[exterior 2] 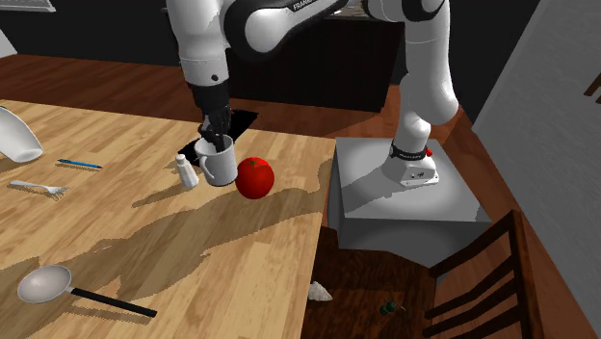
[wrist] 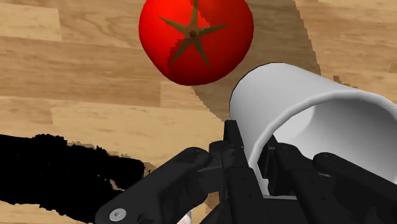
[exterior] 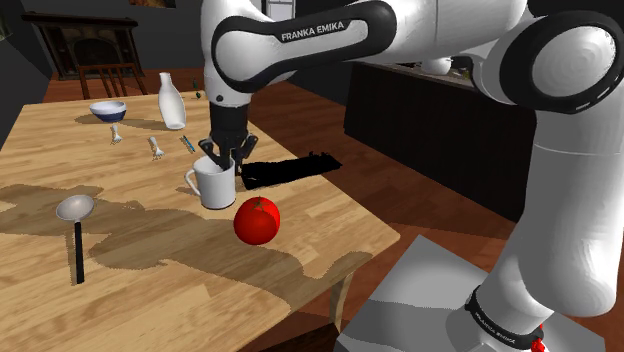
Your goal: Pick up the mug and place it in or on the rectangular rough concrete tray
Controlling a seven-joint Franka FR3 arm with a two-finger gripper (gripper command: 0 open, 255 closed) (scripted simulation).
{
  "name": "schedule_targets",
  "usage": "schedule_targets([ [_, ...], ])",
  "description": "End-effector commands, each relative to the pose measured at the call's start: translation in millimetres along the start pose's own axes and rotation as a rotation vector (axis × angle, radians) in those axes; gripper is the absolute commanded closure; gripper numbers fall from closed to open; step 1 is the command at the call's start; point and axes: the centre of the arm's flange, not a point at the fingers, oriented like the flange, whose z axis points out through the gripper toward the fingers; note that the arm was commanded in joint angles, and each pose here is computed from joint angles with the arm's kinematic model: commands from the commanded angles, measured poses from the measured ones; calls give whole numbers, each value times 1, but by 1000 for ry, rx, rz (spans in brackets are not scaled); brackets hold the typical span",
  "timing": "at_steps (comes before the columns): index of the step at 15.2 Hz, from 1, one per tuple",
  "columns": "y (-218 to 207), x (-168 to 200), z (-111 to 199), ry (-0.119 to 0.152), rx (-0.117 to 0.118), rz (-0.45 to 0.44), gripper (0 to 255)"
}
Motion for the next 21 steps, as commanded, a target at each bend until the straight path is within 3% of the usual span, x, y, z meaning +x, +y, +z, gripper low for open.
schedule_targets([
  [1, 23, 12, -2, 0, 0, -2, 255],
  [21, 261, 124, -31, 0, 0, -2, 255],
])
